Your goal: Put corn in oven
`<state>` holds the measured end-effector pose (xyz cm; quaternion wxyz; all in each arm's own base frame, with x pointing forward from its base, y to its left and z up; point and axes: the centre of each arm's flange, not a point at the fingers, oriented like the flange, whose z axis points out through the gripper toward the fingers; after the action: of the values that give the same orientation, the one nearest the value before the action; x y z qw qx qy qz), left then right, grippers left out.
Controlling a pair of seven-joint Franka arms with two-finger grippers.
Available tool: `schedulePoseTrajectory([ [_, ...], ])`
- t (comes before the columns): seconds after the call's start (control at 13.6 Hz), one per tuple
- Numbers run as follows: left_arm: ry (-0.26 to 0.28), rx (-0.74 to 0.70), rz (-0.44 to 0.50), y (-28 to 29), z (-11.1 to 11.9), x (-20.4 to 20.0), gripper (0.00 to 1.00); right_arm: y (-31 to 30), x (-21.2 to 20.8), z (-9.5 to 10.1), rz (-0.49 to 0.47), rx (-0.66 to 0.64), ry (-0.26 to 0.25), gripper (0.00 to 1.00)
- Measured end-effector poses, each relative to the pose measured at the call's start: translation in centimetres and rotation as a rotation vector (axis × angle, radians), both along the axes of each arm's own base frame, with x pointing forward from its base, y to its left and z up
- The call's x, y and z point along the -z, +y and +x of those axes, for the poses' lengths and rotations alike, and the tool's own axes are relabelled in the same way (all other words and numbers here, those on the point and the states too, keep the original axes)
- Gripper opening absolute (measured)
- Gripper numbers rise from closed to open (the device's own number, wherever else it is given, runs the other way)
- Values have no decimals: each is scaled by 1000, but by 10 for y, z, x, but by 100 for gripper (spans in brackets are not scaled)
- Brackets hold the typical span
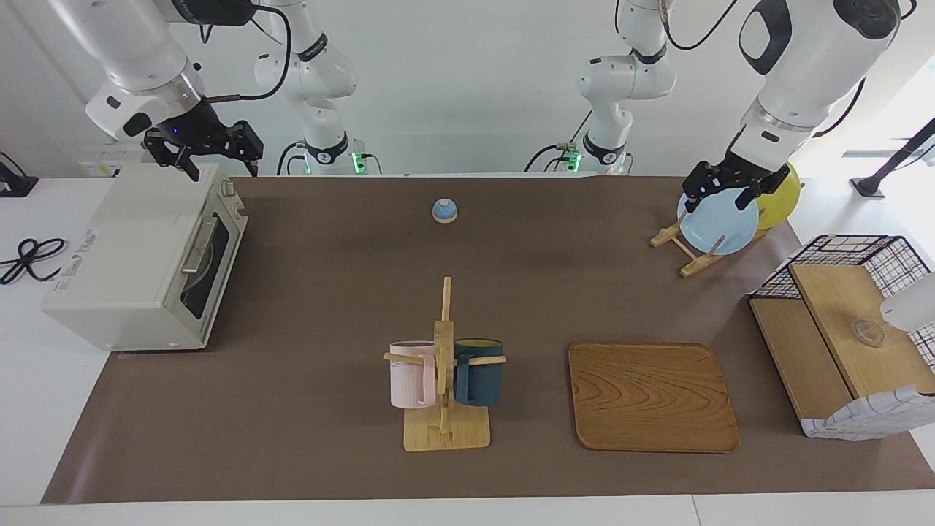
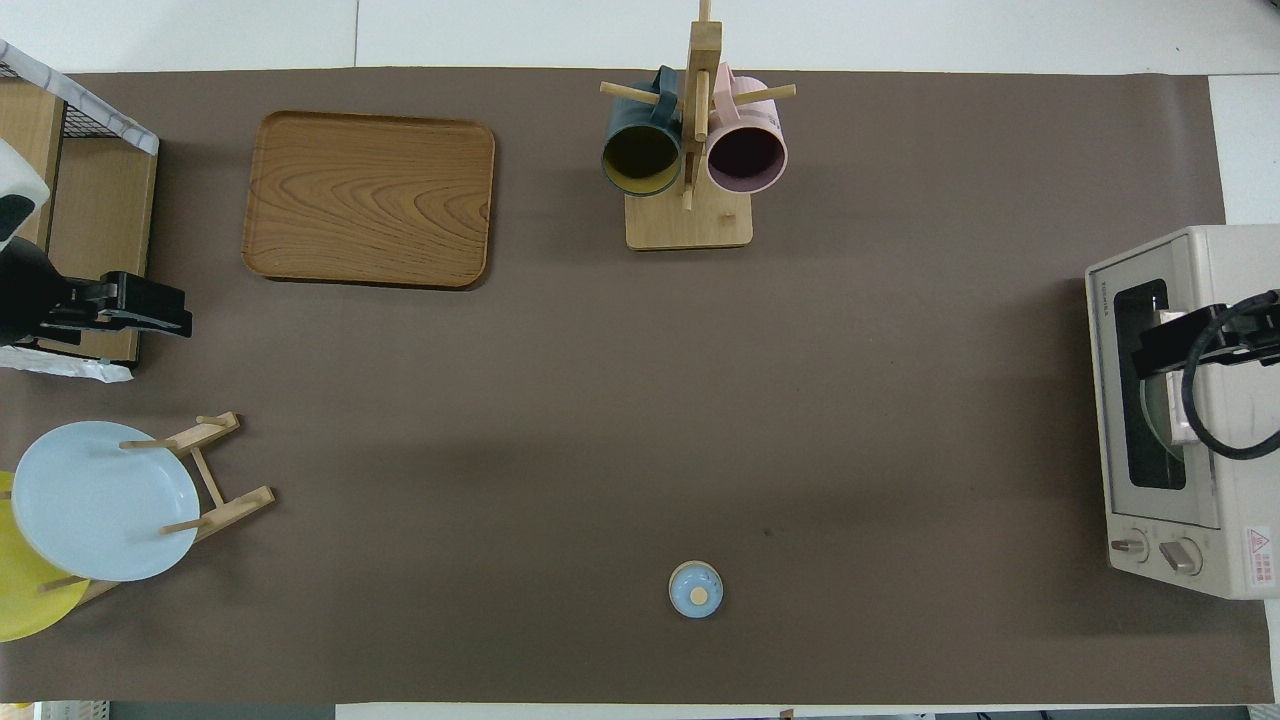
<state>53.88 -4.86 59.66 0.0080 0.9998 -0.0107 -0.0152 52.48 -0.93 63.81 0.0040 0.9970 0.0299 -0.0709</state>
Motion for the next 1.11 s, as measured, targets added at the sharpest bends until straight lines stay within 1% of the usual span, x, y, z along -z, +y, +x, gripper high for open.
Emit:
schedulePoseTrajectory([
  [0.15, 0, 0, 0, 0, 0, 0, 100, 1, 0, 1, -3, 16, -1, 100],
  [0.44, 0, 0, 0, 0, 0, 0, 100, 1, 13, 8, -9, 59, 22, 100],
  [1.11, 0, 0, 0, 0, 0, 0, 100, 0, 18, 10, -25, 63, 25, 100],
])
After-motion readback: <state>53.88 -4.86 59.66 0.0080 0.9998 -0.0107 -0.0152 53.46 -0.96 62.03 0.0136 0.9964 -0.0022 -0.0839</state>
